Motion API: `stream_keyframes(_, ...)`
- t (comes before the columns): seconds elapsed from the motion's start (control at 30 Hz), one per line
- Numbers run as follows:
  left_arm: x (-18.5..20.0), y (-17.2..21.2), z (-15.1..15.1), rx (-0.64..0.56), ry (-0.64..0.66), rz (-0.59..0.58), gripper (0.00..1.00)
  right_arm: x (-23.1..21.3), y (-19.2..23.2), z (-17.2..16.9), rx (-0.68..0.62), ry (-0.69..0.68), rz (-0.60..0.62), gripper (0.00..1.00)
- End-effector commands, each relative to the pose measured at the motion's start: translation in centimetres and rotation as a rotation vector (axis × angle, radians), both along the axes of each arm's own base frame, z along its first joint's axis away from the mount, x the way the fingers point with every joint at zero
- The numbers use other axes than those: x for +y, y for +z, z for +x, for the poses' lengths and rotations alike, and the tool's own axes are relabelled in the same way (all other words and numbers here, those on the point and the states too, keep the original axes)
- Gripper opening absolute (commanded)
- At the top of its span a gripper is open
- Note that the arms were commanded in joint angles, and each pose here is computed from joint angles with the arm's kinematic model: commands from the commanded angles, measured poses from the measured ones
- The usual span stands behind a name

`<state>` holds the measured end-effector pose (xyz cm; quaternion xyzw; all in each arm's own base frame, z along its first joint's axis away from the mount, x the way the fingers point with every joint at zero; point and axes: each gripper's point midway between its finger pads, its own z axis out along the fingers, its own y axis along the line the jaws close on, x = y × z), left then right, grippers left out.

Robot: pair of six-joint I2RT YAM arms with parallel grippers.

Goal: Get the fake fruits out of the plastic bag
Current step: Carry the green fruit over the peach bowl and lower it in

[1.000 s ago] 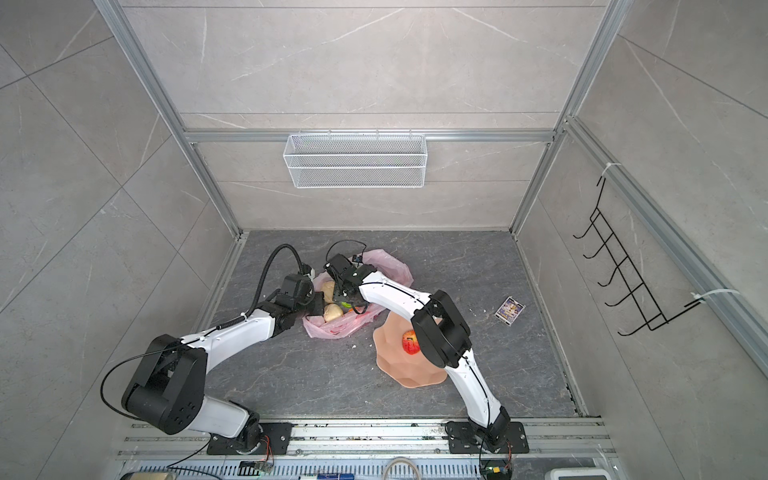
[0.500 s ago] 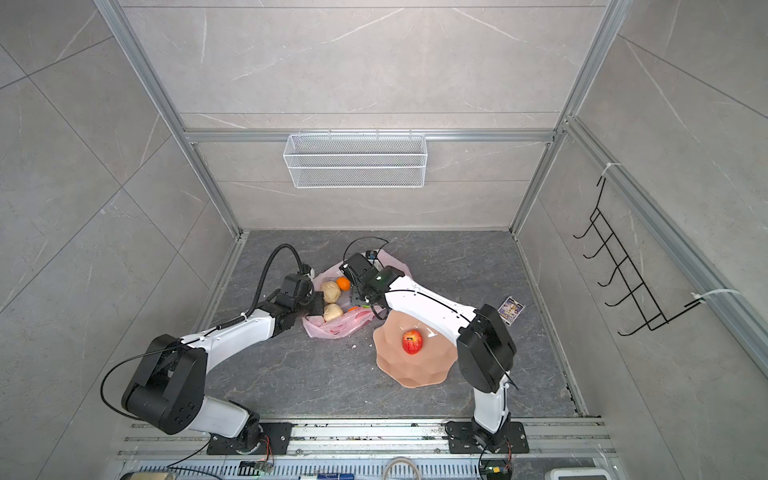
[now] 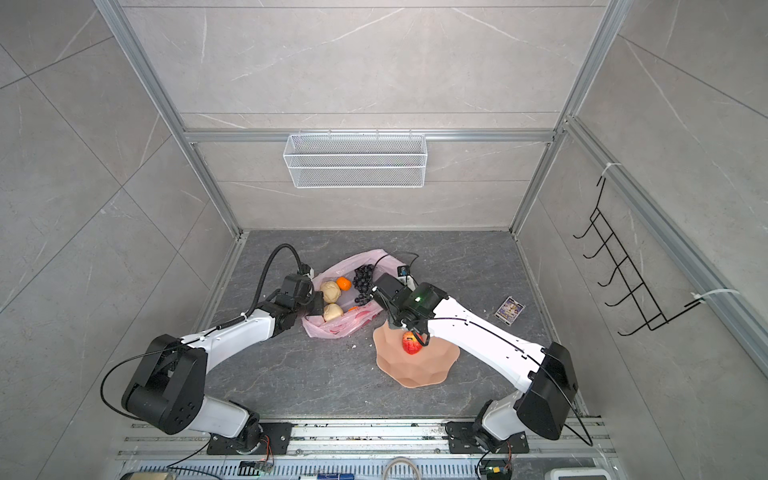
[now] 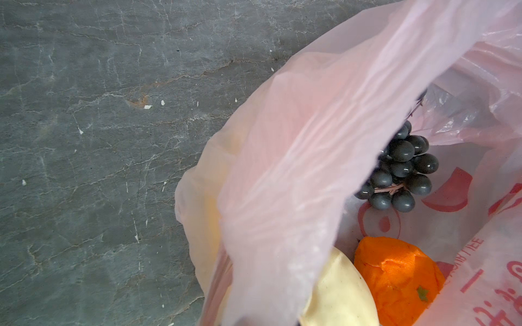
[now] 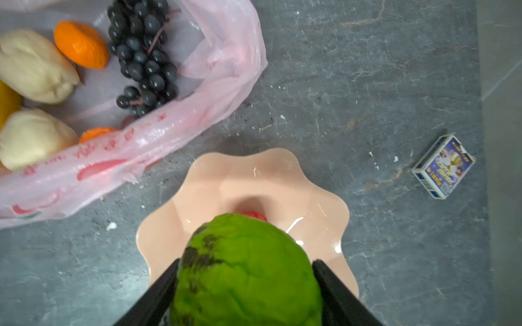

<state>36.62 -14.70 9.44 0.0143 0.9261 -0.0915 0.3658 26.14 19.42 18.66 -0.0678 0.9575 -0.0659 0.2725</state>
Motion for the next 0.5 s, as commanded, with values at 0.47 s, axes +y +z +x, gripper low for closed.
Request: stream_keyframes(0.47,-0.1,0.5,0.4,-0.028,-0.004,0.001,0.00,-6.5,-5.9,-6.8,0.209,-0.036,-0.431,0.71)
